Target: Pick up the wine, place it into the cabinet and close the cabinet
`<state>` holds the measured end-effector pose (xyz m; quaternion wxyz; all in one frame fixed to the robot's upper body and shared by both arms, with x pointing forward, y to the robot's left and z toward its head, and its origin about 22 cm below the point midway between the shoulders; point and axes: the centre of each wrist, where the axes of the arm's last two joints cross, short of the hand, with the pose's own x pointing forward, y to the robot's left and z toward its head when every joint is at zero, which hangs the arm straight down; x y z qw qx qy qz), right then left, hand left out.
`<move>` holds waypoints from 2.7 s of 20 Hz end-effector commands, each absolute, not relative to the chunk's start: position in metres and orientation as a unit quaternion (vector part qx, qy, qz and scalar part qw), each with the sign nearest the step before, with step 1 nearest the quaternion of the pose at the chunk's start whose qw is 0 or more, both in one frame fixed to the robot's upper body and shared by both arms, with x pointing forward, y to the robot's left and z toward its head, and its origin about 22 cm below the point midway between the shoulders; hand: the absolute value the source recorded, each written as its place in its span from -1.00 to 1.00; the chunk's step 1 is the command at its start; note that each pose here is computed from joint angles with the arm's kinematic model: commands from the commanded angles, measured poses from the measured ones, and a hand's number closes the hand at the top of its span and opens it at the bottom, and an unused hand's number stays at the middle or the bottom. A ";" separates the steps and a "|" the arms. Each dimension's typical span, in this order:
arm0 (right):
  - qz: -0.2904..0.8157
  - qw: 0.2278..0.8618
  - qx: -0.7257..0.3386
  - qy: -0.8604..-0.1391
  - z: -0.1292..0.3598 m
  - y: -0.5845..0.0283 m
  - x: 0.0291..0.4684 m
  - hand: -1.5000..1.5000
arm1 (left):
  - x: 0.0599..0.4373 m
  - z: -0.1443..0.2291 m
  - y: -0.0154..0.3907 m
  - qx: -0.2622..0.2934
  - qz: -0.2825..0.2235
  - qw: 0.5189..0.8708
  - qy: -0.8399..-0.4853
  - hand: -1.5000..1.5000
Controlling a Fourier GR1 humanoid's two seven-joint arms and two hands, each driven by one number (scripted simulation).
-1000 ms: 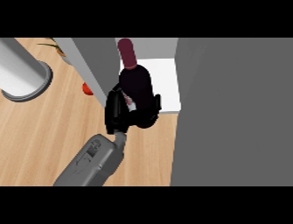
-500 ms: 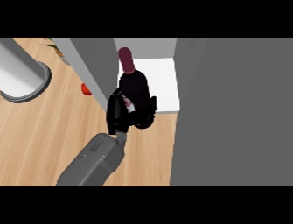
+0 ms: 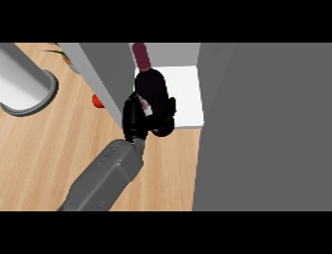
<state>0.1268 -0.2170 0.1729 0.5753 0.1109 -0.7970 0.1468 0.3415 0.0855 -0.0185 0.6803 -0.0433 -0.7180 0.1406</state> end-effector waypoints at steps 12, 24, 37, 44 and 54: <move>0.135 0.546 0.163 -0.810 0.189 -0.217 0.103 -1.00 | 0.394 0.020 0.077 -0.019 0.169 0.682 -0.711 1.00; 0.129 0.554 0.160 -0.807 0.182 -0.222 0.107 -1.00 | 0.433 0.052 0.094 0.128 0.117 0.658 -0.733 1.00; 0.145 0.540 0.175 -0.810 0.187 -0.216 0.102 -1.00 | 0.431 0.028 0.117 0.218 0.069 0.666 -0.710 -1.00; 0.135 0.544 0.178 -0.809 0.184 -0.215 0.101 -1.00 | 0.435 0.029 0.134 0.233 0.069 0.659 -0.712 -1.00; 0.138 0.550 0.165 -0.807 0.181 -0.225 0.099 -1.00 | 0.436 0.034 0.135 0.144 0.030 0.622 -0.769 -1.00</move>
